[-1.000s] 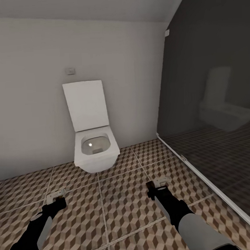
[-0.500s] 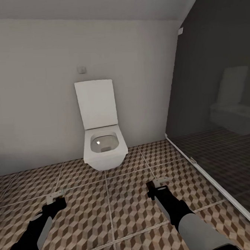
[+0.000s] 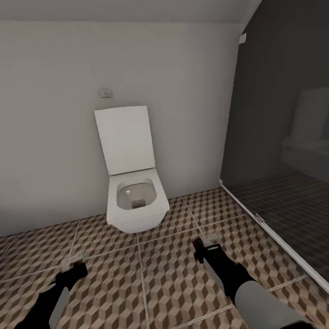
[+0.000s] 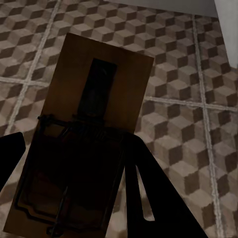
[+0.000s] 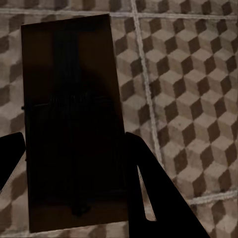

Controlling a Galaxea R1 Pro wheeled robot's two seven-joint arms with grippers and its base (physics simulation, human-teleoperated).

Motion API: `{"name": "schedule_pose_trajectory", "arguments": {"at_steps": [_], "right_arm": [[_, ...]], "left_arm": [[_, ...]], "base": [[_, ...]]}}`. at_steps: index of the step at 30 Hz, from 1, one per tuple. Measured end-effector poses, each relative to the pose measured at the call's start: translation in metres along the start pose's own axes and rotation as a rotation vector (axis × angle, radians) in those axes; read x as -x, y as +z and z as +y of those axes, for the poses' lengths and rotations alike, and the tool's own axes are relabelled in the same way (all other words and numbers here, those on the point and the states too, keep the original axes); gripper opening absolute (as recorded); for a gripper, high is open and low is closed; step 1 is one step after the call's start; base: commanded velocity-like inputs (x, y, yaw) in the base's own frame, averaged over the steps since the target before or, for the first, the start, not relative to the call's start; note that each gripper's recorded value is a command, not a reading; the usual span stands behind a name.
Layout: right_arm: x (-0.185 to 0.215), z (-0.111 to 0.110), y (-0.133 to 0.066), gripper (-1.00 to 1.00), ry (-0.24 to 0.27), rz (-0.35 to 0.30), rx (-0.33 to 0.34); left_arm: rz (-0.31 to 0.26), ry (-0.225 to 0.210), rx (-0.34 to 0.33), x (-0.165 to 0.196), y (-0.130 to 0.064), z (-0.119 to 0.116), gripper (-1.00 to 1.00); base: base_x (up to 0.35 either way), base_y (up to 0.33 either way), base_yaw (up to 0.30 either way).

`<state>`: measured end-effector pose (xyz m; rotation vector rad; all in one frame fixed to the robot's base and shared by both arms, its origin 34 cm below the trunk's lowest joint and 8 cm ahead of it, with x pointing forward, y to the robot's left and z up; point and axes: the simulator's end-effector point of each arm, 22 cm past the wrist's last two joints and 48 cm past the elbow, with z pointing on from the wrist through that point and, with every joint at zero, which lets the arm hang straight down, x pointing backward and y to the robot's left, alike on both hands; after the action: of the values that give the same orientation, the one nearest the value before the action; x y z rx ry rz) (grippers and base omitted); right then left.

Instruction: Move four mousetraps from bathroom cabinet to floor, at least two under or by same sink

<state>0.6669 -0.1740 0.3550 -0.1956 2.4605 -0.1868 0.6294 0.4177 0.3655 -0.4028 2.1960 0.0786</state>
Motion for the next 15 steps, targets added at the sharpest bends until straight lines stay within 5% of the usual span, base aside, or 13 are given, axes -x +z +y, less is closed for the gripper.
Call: {"name": "schedule_pose_trajectory", "arguments": {"at_steps": [9,15], "right_arm": [[-0.001,-0.001,0.000,-1.00,0.000,0.004,-0.001],[-0.003,-0.014,0.002,-1.00,0.009,0.005,-0.018]], "left_arm": [[0.001,-0.002,0.001,-0.001,0.000,0.001,-1.00],[0.001,-0.003,0.002,-0.001,0.000,0.001,-1.00]], "base": [[0.322,0.000,0.007],[0.323,0.000,0.168]]}}
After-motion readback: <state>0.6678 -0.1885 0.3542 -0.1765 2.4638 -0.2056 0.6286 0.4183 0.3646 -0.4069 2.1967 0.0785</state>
